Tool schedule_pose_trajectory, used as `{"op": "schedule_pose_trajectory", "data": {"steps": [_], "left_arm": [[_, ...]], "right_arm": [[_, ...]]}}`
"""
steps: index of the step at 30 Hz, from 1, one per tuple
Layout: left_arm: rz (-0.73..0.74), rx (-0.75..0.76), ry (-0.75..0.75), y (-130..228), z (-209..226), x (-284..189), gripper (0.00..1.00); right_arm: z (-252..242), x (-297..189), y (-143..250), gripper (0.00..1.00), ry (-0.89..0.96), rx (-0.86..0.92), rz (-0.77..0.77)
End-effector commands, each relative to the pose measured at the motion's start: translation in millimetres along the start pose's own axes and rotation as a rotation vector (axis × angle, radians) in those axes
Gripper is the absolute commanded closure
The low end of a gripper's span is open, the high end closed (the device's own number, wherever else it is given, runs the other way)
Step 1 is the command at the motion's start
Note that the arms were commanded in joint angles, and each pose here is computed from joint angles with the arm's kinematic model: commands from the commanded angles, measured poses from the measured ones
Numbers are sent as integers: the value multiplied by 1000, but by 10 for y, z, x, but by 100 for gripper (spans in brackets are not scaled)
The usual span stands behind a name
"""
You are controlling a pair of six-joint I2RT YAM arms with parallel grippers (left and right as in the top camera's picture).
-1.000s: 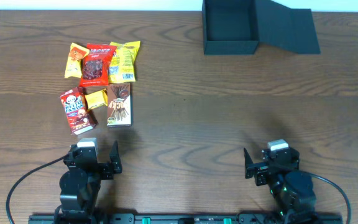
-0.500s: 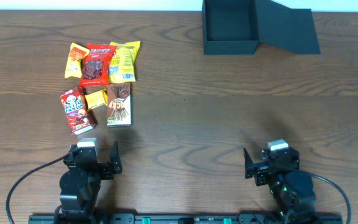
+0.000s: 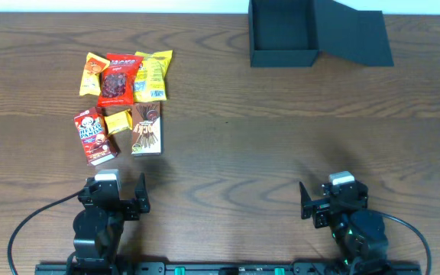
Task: Pack container
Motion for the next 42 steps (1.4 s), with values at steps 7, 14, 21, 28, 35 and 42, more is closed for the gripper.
{"op": "schedule_pose_trajectory", "data": {"steps": [7,14,21,28,35,42], "left_arm": [[8,9,-6,46,25,25,5],[8,9,-6,46,25,25,5],[8,9,-6,46,25,25,5],[8,9,-6,46,25,25,5],[8,9,-6,46,25,25,5],[8,9,-6,46,25,25,5]], "right_arm": [[52,-8,-223,1,-86,365,-125],[291,-48,-236,1,-311,831,-50],[220,-113,-739,1,-406,762,-287],[143,219,-939,1,-336,528,-108],[-143,1031,-1614,1,-235,327,44],[-396,2094,-2111,1,-117,202,135]]}}
Point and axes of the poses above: each gripper's point midway between its finger pads, its own x axis out along the fingers, its own z axis along the line the jaws close on, y = z × x, the point moved 5 cm from there along -x, back along the fingers, and after that the axes turned 15 degrees about -x, right-handed, at the moved point
